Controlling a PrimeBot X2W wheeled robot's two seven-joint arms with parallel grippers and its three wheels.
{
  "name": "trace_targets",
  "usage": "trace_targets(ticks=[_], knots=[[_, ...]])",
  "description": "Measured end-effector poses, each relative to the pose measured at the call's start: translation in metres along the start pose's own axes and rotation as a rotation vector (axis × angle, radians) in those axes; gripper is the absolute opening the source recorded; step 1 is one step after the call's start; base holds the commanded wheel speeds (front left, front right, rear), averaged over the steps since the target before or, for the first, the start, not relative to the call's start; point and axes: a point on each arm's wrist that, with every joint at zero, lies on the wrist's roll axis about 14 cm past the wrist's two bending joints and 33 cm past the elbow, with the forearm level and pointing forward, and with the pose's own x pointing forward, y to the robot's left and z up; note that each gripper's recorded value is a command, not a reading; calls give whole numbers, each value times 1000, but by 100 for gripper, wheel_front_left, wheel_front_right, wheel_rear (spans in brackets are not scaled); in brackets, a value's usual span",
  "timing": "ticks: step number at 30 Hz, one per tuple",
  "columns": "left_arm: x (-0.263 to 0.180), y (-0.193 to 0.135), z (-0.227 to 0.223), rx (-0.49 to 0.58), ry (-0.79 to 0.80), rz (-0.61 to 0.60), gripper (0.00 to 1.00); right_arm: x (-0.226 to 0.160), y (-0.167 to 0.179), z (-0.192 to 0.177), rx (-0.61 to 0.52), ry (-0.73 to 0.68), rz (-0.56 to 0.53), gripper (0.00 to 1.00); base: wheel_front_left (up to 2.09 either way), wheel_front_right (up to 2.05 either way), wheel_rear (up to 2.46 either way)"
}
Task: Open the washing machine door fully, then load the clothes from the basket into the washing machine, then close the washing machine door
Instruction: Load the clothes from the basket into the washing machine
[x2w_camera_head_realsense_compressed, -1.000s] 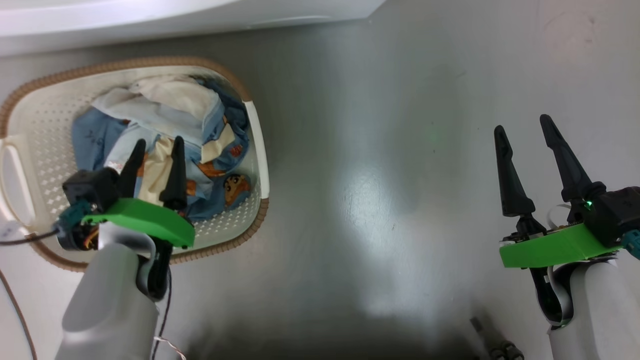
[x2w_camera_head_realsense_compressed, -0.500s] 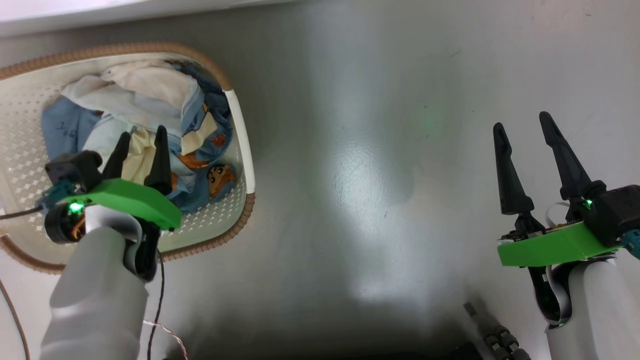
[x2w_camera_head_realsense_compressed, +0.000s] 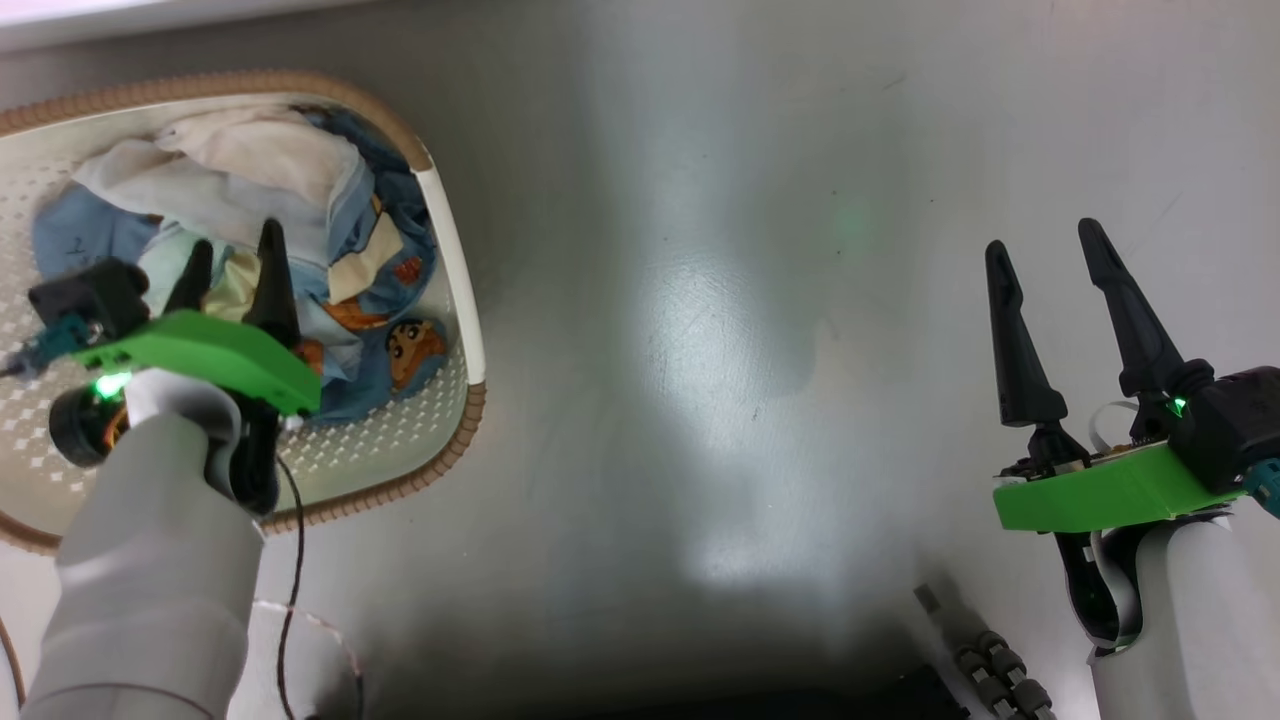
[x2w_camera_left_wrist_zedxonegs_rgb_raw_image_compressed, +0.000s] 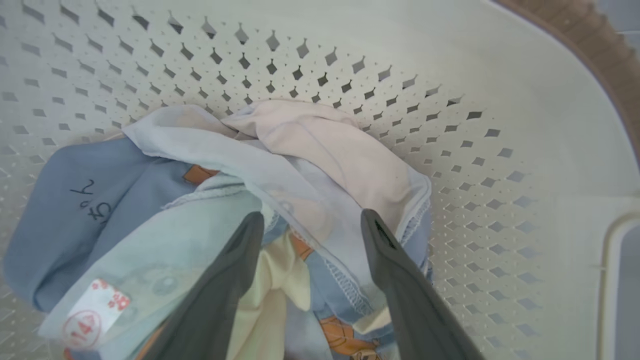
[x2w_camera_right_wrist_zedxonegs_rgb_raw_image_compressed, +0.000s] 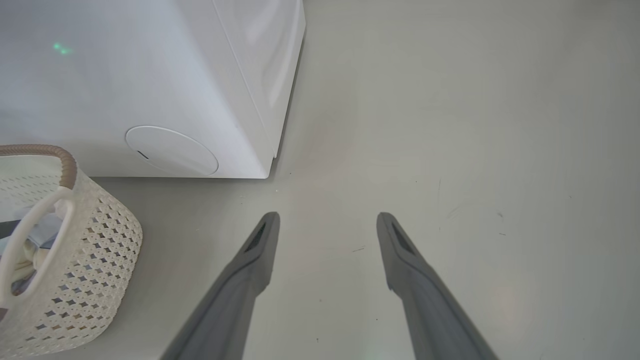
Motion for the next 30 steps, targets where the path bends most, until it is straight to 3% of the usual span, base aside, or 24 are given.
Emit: trace_targets(ticks=[27,28,29,30], knots=[[39,5,-22,-74,168,27,100,4,-9,-21,-2,27,-30,100,0,0,0],[39,4,-23,-68,174,23,40,4,-10,-21,-2,28,-31,100,0,0,0],[39,3,-24,-63,176,19,0,3,-10,-21,-3,27,-32,100,0,0,0],[40,2,-24,-63,174,17,0,3,-11,-20,-4,27,-33,100,0,0,0]])
